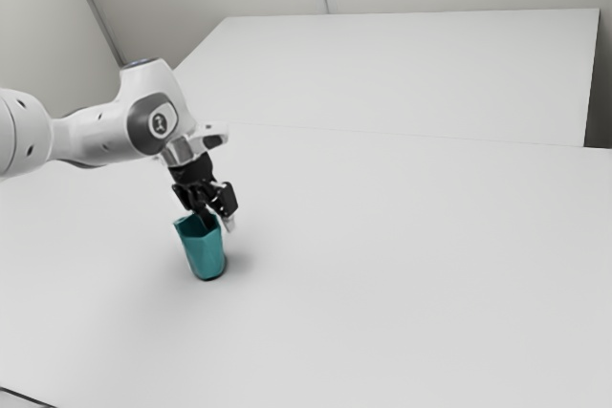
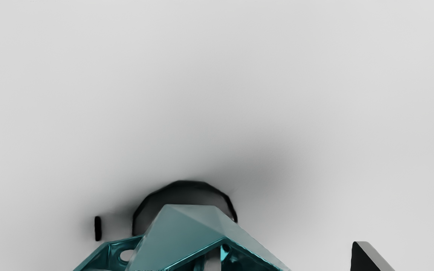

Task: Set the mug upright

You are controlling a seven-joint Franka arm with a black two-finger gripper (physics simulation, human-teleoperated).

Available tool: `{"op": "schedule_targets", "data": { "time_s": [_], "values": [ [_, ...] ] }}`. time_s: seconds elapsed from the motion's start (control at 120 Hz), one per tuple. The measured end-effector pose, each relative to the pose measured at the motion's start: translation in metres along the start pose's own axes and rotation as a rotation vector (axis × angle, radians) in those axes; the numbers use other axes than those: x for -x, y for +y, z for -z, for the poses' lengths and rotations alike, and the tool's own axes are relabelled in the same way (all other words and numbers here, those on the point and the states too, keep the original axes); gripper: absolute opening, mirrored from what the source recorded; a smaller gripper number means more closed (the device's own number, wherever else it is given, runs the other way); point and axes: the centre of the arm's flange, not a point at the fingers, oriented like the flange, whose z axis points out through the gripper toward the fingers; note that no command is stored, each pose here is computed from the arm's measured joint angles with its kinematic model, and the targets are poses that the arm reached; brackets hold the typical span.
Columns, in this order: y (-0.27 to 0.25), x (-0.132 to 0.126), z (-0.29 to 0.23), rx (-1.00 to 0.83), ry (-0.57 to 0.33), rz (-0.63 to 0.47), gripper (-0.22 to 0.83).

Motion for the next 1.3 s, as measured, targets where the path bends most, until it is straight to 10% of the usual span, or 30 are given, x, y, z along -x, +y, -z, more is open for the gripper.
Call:
{"op": "schedule_targets", "data": {
  "time_s": [0.867,1.3],
  "values": [
    [0.026,-0.025,0.035,-0.06,0.015,-0.013,0.42],
    [0.031,-0.024,0.173,-0.155,0.183,-0.041,0.59]
  ]
}}
